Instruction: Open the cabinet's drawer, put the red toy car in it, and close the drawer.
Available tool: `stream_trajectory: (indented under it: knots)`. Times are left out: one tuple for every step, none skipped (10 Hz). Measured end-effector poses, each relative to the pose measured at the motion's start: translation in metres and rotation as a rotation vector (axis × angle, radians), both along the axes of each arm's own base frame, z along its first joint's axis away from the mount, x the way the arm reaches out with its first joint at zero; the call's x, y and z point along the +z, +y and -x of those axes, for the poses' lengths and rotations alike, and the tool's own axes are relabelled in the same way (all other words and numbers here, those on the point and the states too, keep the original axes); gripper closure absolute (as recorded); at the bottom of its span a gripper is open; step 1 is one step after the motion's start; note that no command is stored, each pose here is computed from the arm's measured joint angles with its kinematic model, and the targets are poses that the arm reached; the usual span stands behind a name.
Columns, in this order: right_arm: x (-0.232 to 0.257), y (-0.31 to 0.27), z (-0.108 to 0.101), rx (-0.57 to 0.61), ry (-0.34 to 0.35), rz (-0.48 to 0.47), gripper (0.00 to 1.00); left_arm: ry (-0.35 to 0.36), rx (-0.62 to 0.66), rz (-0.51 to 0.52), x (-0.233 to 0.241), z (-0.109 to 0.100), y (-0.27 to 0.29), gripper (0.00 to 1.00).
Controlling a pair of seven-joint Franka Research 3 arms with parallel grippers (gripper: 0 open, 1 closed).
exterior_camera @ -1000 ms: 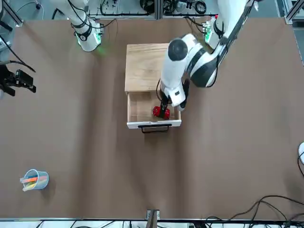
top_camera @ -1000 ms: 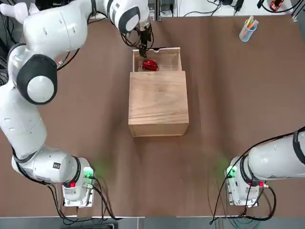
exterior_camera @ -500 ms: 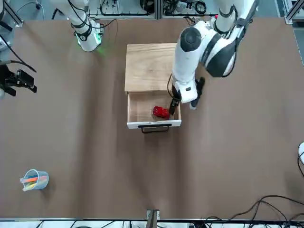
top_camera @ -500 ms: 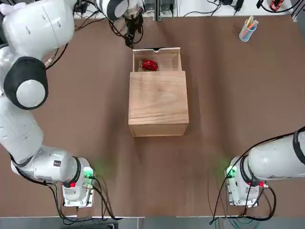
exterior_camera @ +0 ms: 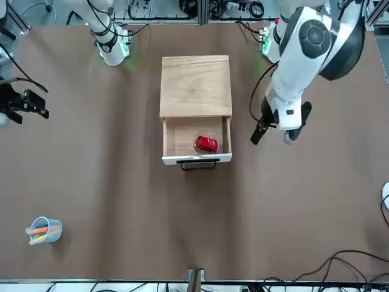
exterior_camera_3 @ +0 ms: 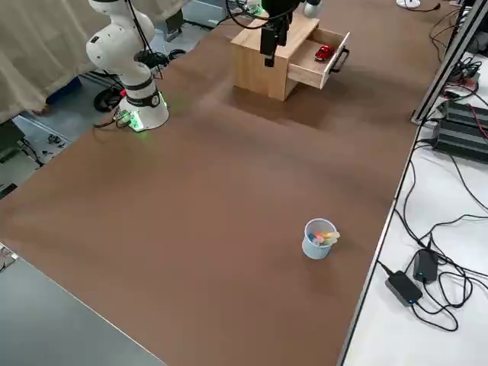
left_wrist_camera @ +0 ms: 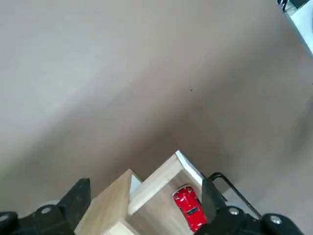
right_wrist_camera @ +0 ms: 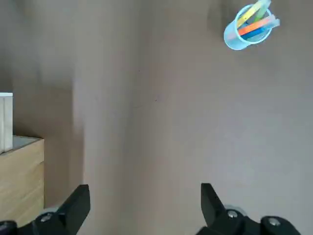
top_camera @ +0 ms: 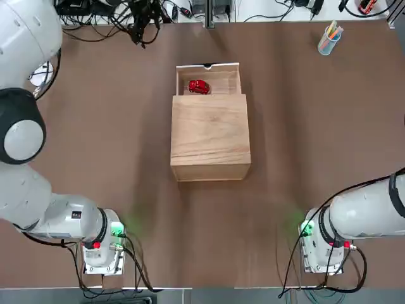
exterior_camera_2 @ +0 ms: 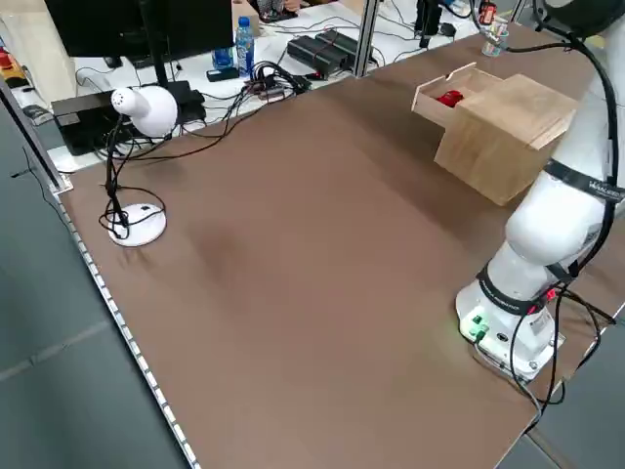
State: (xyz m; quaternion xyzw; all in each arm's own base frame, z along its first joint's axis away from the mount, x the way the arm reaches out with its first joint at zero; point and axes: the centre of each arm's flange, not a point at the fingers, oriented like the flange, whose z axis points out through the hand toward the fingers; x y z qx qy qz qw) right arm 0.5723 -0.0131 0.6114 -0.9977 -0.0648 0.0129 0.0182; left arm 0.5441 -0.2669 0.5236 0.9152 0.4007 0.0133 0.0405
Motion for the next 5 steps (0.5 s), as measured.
stream_trajectory:
  knots:
    - [-0.008, 0.013, -0.007, 0.010, -0.004, -0.003, 0.00, 0.012, -0.044, -0.002, 0.001, 0.001, 0.008, 0.00]
    - [-0.022, 0.034, -0.016, 0.026, -0.005, -0.010, 0.00, 0.030, -0.098, 0.003, 0.003, -0.001, 0.024, 0.00]
    - [-0.041, 0.061, -0.027, 0.036, -0.005, -0.027, 0.00, 0.042, -0.157, 0.004, 0.009, -0.004, 0.047, 0.00]
    - [-0.063, 0.091, -0.039, 0.037, -0.006, -0.056, 0.00, 0.042, -0.213, -0.001, 0.018, -0.006, 0.071, 0.00]
    - [-0.085, 0.121, -0.050, 0.022, -0.016, -0.084, 0.00, 0.030, -0.269, -0.008, 0.028, -0.006, 0.095, 0.00]
